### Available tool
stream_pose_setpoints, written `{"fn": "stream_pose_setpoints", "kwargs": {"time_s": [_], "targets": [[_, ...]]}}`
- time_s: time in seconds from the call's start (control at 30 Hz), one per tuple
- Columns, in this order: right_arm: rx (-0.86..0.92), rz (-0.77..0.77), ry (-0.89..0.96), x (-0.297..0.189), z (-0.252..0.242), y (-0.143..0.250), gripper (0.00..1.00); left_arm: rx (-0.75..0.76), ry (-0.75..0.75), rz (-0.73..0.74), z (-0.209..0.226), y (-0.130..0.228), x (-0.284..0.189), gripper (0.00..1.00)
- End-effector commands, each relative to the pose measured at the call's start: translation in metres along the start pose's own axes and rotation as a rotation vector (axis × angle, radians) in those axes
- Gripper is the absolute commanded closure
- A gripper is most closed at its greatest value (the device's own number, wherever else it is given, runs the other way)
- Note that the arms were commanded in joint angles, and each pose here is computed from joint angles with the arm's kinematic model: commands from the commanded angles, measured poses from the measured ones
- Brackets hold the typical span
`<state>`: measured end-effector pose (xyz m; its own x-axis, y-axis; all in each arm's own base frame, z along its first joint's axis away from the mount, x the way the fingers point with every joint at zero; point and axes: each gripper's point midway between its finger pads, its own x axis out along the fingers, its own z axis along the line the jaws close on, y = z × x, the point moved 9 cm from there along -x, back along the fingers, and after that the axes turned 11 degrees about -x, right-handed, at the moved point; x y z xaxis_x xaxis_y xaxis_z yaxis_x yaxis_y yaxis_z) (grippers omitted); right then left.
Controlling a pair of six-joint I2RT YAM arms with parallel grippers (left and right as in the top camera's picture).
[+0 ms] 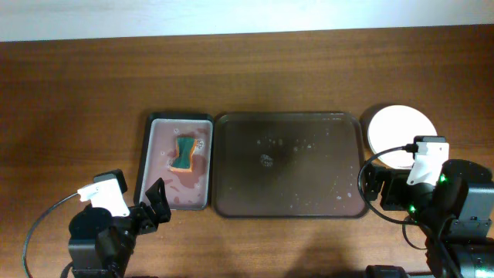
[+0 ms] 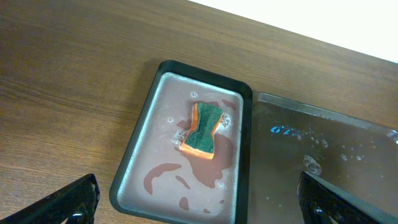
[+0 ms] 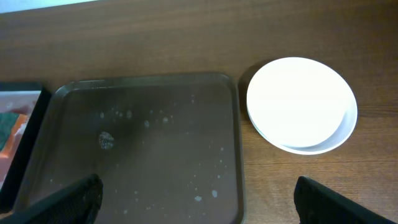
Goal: Clean dirty plates on tray and stack at the side
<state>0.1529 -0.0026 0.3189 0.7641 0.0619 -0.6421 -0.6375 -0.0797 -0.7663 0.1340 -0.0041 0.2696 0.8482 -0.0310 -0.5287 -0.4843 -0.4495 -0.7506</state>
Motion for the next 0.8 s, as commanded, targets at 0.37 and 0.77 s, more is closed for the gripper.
{"fn": "stream_pose_setpoints", "kwargs": {"time_s": [0.37,0.77], "targets": [[-0.109,-0.336,0.016,-0.017,0.013,0.017,0.01,0.009,-0.013,-0.001,0.002,0.002,0.001,0.01],[-0.131,-0.891,0.082,0.074,0.015,0.086,0.01,0.009,-0.012,-0.001,0.002,0.002,0.001,0.0]]}}
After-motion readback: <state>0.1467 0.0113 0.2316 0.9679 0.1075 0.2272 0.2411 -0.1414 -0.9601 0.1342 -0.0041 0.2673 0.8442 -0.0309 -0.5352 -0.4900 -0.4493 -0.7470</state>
